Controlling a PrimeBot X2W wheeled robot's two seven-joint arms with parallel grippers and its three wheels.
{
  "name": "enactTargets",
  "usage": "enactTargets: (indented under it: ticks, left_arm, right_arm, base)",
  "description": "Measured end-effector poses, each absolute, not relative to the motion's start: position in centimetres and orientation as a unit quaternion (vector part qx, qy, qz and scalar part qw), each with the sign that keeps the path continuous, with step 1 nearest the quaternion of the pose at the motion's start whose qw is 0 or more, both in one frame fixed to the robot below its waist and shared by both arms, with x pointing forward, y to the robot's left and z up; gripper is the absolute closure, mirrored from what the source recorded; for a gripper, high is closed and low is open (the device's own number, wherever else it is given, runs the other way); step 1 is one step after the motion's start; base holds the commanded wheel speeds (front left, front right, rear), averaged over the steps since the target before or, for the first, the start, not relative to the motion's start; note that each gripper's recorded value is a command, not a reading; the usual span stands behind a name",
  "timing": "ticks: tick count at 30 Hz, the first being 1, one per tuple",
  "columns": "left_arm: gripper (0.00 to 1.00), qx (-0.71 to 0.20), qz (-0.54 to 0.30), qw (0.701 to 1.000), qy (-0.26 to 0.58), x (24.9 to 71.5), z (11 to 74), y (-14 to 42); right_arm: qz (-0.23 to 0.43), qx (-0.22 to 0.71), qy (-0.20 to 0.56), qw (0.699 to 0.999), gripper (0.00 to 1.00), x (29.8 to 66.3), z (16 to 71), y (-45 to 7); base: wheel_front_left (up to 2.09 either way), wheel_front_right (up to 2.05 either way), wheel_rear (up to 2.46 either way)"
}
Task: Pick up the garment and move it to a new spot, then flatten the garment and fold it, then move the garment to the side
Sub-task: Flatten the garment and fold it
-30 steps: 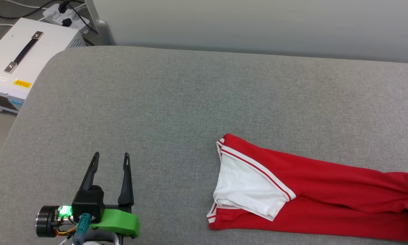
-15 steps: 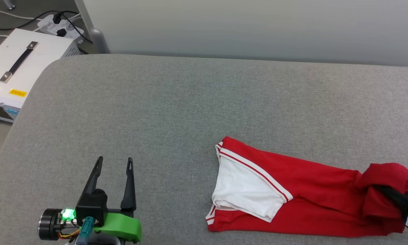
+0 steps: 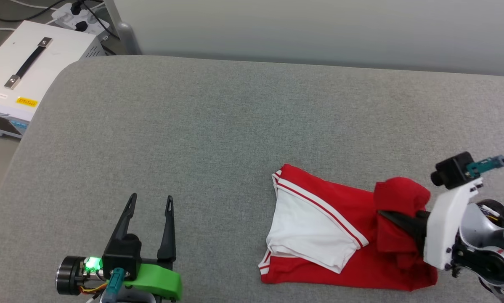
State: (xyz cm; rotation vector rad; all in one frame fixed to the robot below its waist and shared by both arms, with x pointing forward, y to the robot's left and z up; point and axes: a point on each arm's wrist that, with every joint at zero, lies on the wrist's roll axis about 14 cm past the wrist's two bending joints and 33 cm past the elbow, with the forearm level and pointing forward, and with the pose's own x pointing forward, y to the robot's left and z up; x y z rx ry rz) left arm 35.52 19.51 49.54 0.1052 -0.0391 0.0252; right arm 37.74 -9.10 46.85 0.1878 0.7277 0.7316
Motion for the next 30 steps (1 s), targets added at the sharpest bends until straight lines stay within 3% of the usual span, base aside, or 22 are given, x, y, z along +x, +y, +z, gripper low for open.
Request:
enactTargets:
  ticks: [16, 29, 30]
  left_arm:
    - [0.00, 0.047, 0.018, 0.999, -0.011, 36.1, 49.0, 19.5]
    - [0.00, 0.046, 0.017, 0.999, -0.008, 36.8, 48.7, 19.4]
    - [0.00, 0.046, 0.017, 0.999, -0.008, 36.8, 48.7, 19.3]
  right_arm:
    - [0.397, 0.004, 0.383, 0.834, 1.00, 40.1, 43.1, -1.9]
    - [0.384, -0.045, 0.420, 0.821, 1.00, 39.9, 38.4, -1.7]
    - [0.385, -0.044, 0.414, 0.824, 0.74, 40.0, 38.5, -1.7]
  base:
    - [0.00, 0.00, 0.00]
    - [0.00, 0.00, 0.00]
    - [0.00, 0.00, 0.00]
